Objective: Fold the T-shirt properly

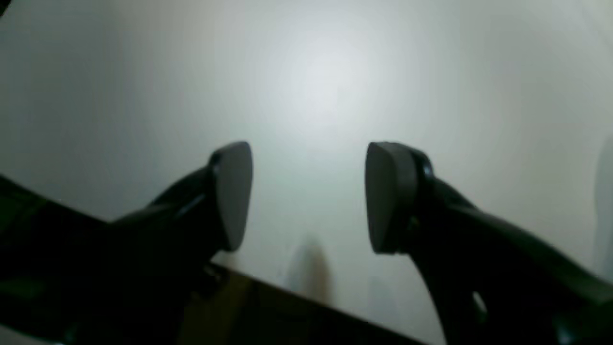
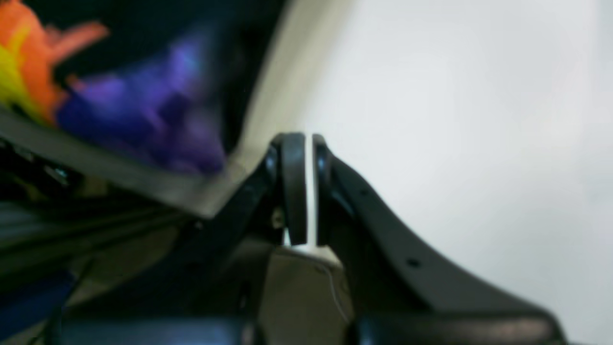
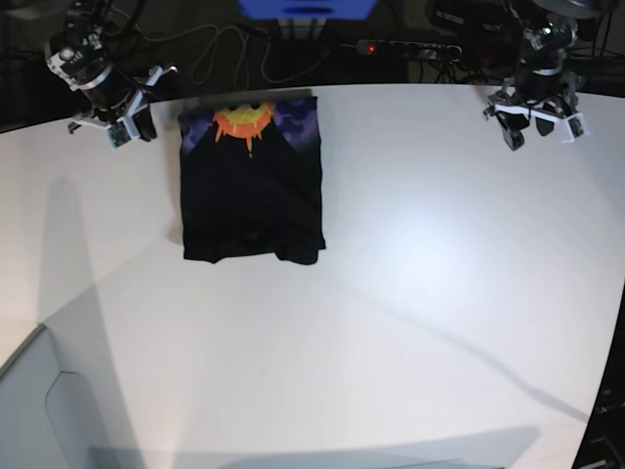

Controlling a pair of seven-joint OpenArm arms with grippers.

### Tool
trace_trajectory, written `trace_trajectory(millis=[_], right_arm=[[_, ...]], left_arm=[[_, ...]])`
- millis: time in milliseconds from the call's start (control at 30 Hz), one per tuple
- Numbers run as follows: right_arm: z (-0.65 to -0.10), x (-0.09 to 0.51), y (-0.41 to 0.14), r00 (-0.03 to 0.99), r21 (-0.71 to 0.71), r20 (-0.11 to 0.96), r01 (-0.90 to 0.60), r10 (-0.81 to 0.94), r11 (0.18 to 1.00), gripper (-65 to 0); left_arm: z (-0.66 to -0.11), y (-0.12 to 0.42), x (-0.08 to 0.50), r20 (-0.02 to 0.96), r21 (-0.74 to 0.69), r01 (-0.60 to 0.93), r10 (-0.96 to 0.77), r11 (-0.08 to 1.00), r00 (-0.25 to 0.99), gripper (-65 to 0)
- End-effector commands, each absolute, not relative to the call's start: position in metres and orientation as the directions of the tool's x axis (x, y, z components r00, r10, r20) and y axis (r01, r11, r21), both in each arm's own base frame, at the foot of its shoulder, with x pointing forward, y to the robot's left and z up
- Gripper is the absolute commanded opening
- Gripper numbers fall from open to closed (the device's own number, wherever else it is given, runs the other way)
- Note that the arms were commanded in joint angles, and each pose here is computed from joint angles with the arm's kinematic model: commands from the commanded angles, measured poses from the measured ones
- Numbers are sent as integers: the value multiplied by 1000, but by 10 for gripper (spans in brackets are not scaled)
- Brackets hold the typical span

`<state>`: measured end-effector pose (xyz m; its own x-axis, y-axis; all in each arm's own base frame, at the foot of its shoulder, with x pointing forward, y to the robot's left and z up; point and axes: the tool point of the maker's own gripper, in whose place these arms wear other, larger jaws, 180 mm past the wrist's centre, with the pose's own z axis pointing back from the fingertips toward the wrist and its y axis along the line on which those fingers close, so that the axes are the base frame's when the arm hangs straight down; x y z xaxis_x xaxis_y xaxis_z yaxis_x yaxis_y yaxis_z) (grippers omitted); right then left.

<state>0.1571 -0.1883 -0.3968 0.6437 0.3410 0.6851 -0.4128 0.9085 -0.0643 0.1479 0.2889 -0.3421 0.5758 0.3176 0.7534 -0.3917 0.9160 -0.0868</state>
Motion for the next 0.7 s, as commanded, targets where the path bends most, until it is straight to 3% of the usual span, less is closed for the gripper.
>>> trace_trajectory(millis=[0,100,200,400,667], right_arm=[[-385,160,-192,616,-74,716,-400,328,914,-650],[-385,140,-222,668,-97,692,-288,272,953,-650],[-389,109,-248,737,-116,637,-199,227,973,-650],[-396,31,-257,880,-86,455,-110,137,990,-650],[-419,-15,-230,935,60,344,-116,89,991,-650]], left_arm=[[-330,289,149,778,-91,-376,302,922,552,-301],[-322,290,142,773,-89,-343,282,935,568,-441],[-325,290,131,751,-90,-336,285,938,595,-650],[-335,291,93,680,-29,-328,259,944,686,-650],[-373,294,15,486,52,-346,279,937,828,-650]])
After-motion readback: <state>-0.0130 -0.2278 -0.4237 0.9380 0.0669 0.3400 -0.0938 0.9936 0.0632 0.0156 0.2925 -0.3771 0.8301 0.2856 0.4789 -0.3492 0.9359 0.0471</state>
